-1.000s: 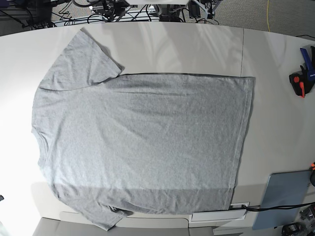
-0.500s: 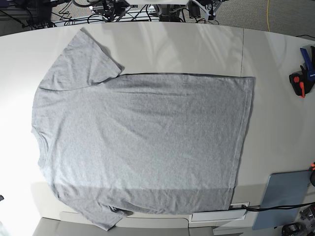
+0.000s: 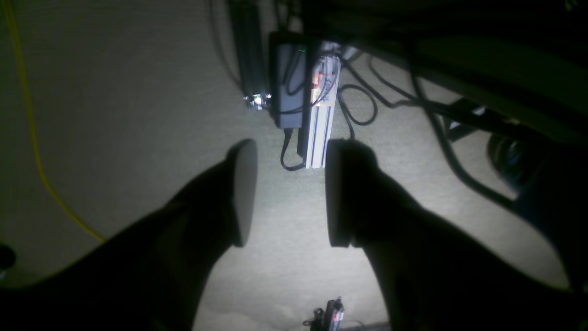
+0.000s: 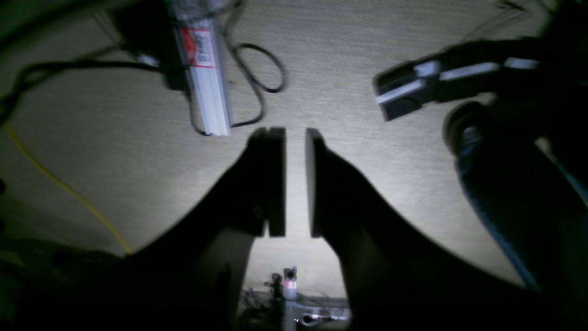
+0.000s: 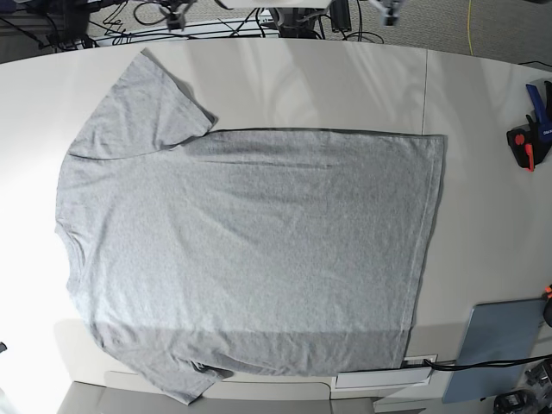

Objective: Fold the T-shirt properly

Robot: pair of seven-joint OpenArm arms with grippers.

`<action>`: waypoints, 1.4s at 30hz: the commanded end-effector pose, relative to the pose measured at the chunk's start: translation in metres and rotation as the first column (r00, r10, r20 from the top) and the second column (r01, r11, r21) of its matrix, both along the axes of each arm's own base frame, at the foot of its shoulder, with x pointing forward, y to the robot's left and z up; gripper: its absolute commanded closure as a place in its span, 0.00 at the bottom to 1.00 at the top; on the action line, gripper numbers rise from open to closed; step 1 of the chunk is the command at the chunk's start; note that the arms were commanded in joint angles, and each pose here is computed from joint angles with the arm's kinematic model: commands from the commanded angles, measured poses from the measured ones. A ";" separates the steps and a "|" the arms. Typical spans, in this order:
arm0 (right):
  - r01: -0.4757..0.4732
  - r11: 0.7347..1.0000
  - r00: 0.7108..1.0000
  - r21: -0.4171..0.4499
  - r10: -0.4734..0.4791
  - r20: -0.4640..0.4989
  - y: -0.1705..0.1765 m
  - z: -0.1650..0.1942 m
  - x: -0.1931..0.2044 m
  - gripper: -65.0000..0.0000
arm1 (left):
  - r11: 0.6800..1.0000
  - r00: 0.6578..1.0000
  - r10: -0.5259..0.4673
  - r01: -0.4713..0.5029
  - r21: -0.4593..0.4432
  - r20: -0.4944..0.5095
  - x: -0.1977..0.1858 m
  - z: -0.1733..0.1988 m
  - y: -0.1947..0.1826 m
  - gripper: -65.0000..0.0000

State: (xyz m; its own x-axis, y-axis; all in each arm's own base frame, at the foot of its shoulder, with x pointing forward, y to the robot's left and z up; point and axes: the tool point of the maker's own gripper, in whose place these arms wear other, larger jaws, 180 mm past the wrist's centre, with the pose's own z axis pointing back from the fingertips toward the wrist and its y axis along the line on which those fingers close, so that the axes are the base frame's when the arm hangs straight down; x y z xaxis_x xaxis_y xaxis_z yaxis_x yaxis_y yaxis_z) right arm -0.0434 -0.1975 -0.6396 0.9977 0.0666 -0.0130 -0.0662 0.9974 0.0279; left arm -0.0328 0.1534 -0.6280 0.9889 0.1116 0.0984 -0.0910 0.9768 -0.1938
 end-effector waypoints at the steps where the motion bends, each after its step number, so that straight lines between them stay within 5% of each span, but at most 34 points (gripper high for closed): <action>1: -0.011 1.000 1.000 -0.012 0.011 -0.003 -0.009 0.005 -0.005 0.87 | 1.000 1.000 0.007 -0.007 0.002 -0.005 -0.006 0.006 0.010 0.61; 7: -0.018 0.998 0.999 -0.059 0.021 0.040 -0.045 0.047 -0.015 0.87 | 0.999 1.000 -0.002 0.002 0.050 0.011 -0.023 0.044 0.052 0.61; 15: -0.165 0.984 0.971 -0.070 0.175 0.165 -0.062 0.132 -0.004 0.87 | 0.993 0.986 -0.096 0.086 0.078 0.140 -0.017 0.116 0.076 0.61; 21: -0.399 0.911 0.880 -0.103 0.412 0.236 -0.056 0.196 0.025 0.87 | 0.952 0.932 -0.300 0.277 0.131 0.205 0.013 0.167 0.084 0.61; 28: -0.620 0.737 0.678 -0.271 0.676 0.288 -0.035 0.253 0.078 0.87 | 0.800 0.772 -0.589 0.517 0.303 0.238 0.072 0.214 0.084 0.61; 32: -0.662 0.635 0.551 -0.398 0.772 0.315 -0.026 0.286 0.111 0.87 | 0.699 0.648 -0.707 0.581 0.416 0.283 0.105 0.245 0.073 0.61; 35: -0.620 0.588 0.478 -0.520 0.808 0.344 -0.022 0.312 0.138 0.87 | 0.615 0.545 -0.783 0.611 0.498 0.299 0.127 0.267 0.066 0.61; 39: -0.578 0.528 0.433 -0.622 0.845 0.314 -0.029 0.328 0.160 0.87 | 0.514 0.420 -0.857 0.653 0.557 0.299 0.150 0.285 0.057 0.61; 42: -0.540 0.483 0.451 -0.689 0.857 0.248 -0.045 0.335 0.172 0.87 | 0.472 0.333 -0.881 0.668 0.576 0.337 0.168 0.293 0.049 0.61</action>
State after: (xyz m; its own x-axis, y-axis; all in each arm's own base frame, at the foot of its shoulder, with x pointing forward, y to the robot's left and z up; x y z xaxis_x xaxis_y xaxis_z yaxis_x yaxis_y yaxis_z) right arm 0.1255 -0.2447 -0.3115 0.4420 0.8781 0.1830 -0.5983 0.4406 -0.6693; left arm 0.1306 0.2019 -0.3408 0.3544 -0.8102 0.4668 0.7556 0.5422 0.3674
